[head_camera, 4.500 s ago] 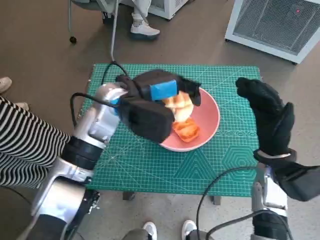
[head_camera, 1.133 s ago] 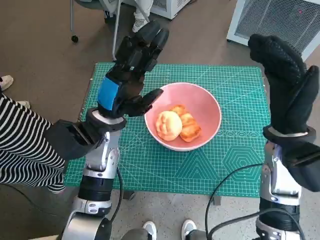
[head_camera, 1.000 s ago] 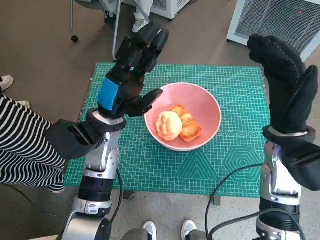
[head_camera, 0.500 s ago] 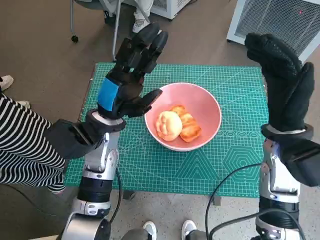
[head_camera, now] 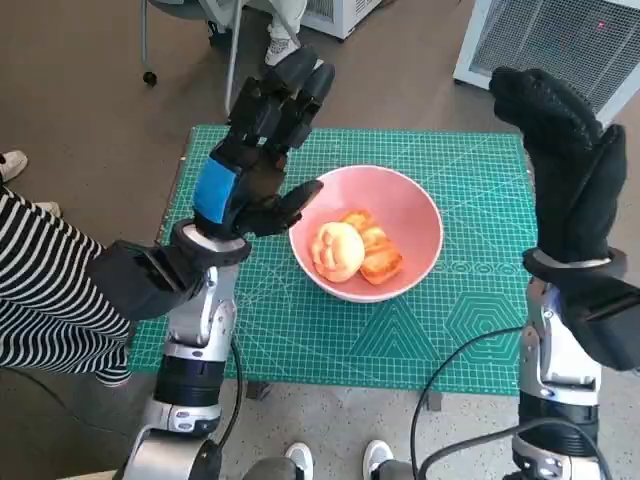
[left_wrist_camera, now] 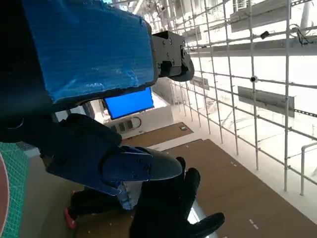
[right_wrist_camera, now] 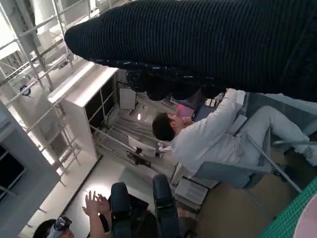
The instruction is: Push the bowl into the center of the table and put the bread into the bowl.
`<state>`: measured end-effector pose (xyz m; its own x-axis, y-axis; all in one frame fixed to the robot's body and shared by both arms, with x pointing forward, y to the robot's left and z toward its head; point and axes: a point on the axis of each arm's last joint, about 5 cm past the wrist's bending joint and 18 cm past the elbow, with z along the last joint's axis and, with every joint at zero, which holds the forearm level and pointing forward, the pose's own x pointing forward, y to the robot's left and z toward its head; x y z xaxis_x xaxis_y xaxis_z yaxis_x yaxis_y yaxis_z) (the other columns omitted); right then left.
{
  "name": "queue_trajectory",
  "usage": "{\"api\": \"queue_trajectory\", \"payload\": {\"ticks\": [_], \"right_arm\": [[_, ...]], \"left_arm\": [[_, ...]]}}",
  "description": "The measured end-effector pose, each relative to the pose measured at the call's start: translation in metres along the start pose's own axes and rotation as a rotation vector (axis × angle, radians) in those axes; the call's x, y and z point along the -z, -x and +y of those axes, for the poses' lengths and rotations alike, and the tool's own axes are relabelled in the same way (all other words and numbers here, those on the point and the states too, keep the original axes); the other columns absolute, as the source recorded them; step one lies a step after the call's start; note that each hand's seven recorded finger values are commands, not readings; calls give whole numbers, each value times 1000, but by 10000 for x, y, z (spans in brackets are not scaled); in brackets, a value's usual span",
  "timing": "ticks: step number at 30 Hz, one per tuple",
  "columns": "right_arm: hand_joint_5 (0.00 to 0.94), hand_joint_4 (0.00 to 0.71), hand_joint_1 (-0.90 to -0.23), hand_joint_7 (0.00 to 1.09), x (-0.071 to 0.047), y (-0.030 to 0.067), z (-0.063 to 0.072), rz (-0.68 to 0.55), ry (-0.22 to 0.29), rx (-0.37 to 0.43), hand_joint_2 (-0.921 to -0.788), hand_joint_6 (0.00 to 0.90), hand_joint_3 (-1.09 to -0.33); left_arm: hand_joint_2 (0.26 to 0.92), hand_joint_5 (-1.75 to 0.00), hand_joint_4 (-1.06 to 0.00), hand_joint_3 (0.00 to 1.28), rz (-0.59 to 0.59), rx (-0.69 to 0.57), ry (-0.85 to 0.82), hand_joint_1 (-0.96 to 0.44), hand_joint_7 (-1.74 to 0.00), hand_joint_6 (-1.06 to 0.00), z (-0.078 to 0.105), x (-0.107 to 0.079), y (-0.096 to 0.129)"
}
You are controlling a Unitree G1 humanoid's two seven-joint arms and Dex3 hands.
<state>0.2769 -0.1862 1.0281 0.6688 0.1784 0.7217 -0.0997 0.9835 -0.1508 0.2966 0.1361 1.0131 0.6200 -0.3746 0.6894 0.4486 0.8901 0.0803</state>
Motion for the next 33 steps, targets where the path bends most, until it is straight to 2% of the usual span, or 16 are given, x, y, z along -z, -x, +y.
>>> {"api": "queue_trajectory", "payload": {"ticks": [33], "right_arm": [[0, 198, -824, 573, 65, 31, -6, 8, 2, 5, -921, 69, -746]], "left_arm": [[921, -17, -134, 285, 21, 13, 20, -657, -509, 1, 6, 9, 15]]}}
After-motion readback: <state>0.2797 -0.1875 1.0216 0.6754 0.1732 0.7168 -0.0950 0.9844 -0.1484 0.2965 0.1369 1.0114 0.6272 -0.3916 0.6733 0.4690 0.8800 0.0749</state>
